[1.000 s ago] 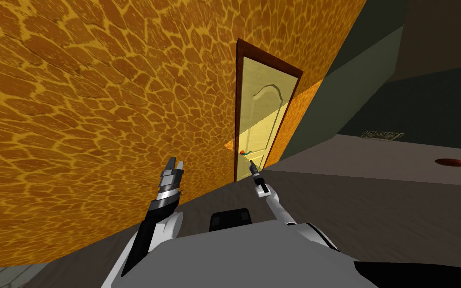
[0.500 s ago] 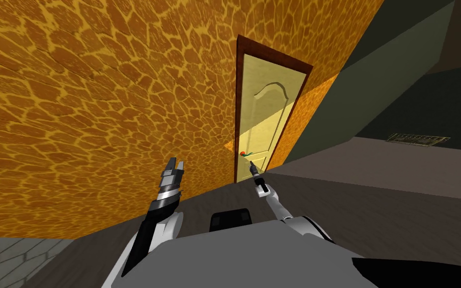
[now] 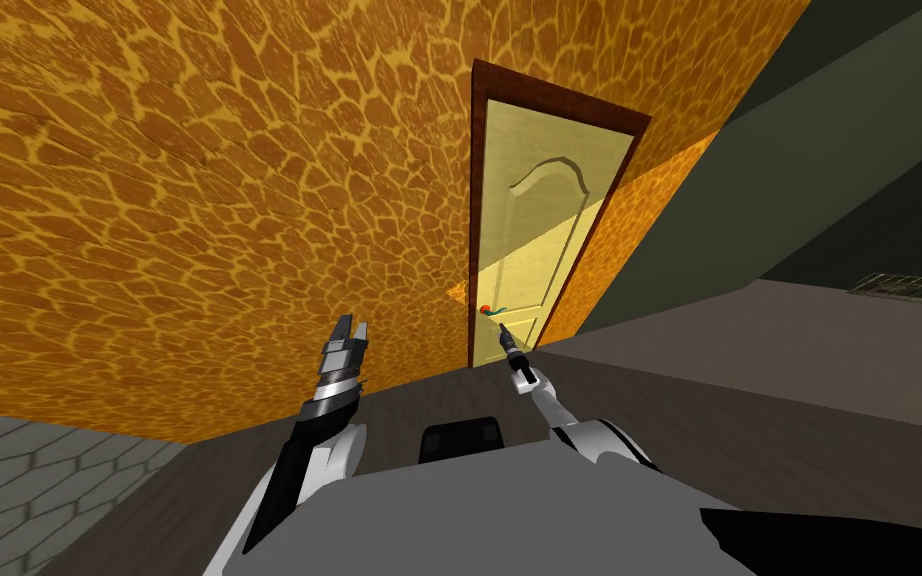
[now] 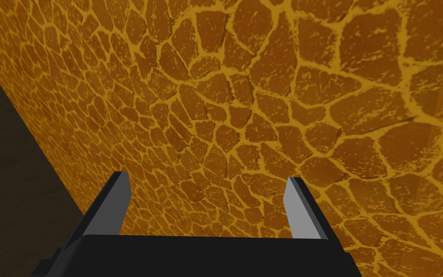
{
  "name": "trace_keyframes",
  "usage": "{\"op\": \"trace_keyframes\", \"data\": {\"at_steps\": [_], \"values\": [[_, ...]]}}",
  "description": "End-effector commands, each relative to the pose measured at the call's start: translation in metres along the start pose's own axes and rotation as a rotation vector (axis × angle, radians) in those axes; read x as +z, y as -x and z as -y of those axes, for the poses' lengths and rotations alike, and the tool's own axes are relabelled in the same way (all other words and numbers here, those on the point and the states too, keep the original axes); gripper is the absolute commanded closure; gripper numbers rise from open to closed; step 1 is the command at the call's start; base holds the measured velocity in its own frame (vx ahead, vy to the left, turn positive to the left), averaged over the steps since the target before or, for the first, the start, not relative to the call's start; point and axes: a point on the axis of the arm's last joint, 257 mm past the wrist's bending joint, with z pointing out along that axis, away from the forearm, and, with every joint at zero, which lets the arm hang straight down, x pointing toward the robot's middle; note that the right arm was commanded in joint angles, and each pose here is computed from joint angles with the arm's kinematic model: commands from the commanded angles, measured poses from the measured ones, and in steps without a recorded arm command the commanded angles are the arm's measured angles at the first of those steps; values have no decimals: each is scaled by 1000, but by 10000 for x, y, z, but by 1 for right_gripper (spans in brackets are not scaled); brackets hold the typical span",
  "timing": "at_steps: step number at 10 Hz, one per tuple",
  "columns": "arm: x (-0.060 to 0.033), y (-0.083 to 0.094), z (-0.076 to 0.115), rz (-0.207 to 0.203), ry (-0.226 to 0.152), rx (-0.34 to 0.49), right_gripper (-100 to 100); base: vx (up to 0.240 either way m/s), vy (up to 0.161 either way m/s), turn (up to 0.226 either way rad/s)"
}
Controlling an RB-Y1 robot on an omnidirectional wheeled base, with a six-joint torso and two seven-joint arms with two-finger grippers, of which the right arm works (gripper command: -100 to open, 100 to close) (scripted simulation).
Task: Pull the door open
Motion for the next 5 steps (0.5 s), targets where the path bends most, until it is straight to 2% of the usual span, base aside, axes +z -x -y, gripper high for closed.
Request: {"op": "trace_keyframes", "data": {"at_steps": [1, 5], "values": [[6, 7, 58, -4, -15, -5, -100, 4, -122, 165], [13, 17, 166, -11, -44, -13, -100, 15, -118, 112]]}}
